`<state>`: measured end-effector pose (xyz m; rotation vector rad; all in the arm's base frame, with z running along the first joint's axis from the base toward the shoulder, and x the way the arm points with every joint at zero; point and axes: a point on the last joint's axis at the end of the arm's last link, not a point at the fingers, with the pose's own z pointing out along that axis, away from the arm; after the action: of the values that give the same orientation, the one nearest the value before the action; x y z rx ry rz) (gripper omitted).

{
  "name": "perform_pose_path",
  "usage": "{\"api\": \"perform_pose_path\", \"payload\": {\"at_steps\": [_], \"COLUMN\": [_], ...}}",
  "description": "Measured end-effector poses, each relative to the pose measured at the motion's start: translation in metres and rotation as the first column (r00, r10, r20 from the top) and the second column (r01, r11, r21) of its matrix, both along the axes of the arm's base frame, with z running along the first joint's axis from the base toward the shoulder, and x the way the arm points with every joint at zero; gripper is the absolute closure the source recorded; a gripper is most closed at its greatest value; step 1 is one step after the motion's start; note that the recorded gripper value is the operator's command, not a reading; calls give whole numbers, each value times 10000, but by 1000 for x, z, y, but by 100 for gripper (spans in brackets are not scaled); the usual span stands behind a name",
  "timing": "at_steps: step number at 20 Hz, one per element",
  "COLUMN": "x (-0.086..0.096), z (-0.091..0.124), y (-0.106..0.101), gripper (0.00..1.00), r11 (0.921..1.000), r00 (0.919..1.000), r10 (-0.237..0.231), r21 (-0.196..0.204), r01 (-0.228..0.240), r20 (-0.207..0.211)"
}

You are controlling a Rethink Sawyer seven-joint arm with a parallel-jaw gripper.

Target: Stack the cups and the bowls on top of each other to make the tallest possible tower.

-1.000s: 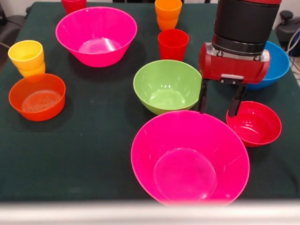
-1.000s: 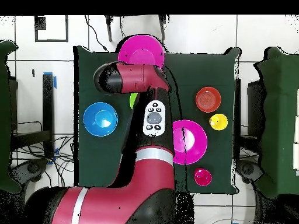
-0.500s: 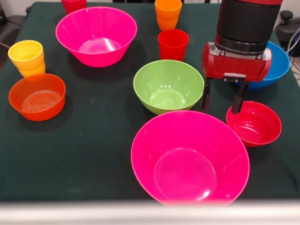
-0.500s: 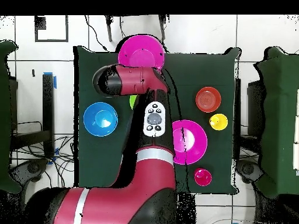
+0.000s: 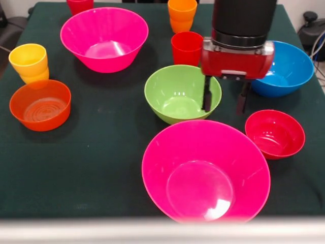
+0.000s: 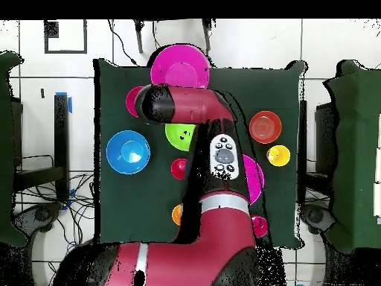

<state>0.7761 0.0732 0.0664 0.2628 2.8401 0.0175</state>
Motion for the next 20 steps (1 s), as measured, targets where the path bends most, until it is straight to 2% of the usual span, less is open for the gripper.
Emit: {"api": "perform_pose_path", "payload": {"at_steps": [5, 8, 14, 20], "x": [-6, -10, -19, -24], "z": [8, 10, 13, 14], "y": [-35, -45, -54, -60], "gripper": [0, 0, 0, 0], "r11": [9996, 9995, 9999, 9997], "r00": [9996, 9995, 9998, 9997], "r10": [-276, -301, -152, 241], "r21": [112, 96, 63, -40], "r01": [277, 301, 153, -242], "r20": [-51, -78, -136, -86]}}
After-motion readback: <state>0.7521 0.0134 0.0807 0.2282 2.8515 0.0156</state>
